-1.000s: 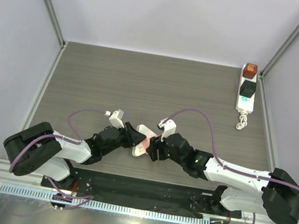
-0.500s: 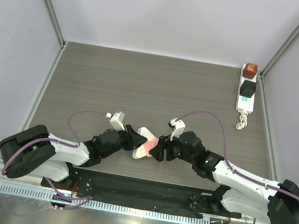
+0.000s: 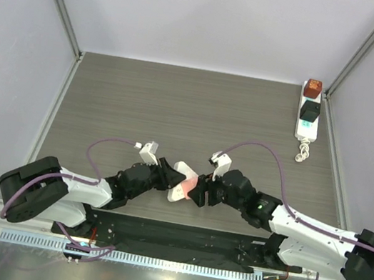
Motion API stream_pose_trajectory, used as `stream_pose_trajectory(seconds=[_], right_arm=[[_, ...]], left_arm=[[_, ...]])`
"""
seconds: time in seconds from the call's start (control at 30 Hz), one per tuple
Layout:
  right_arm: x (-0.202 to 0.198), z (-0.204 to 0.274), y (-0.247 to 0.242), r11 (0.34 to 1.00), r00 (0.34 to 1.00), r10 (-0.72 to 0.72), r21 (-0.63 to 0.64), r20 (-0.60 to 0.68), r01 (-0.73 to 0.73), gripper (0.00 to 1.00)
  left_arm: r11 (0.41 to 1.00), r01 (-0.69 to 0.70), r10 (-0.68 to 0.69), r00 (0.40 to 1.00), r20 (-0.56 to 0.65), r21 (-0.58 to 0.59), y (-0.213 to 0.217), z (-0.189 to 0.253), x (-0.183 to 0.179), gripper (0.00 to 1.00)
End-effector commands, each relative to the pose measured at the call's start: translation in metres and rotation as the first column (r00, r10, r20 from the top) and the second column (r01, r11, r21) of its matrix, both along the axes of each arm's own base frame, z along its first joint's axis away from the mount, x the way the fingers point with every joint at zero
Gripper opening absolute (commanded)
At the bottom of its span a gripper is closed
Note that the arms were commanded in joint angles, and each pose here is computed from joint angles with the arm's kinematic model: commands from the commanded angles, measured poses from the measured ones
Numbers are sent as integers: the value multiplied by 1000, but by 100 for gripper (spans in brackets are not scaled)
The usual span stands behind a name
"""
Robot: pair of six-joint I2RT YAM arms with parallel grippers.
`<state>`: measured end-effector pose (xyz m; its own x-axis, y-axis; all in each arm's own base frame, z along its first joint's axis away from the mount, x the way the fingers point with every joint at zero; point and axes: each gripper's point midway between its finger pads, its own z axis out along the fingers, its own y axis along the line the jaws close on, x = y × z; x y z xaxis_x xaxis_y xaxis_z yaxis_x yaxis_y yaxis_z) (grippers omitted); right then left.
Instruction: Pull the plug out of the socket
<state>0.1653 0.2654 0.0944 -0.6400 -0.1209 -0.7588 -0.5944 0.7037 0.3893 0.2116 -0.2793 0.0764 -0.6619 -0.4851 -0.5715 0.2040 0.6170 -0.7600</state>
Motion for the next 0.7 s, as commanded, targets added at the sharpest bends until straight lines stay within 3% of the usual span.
stream_pose_trajectory(seconds=[0.0, 0.13, 0.27, 0.67], right_arm=[[10, 48, 0, 997, 962, -34, -61, 271, 52, 1], [1, 61, 7, 1000, 907, 7, -22, 422, 3, 1], [13, 70, -4, 995, 852, -97, 45, 514, 86, 1], [0, 71, -13, 963, 858, -180, 264, 481, 54, 1]], left_arm=[[934, -108, 131, 990, -46, 340, 64, -67, -2, 0], [931, -154, 171, 985, -22, 330, 69, -53, 3, 0], [928, -175, 189, 982, -12, 328, 73, -51, 4, 0], [904, -241, 273, 961, -42, 352, 81, -66, 9, 0]])
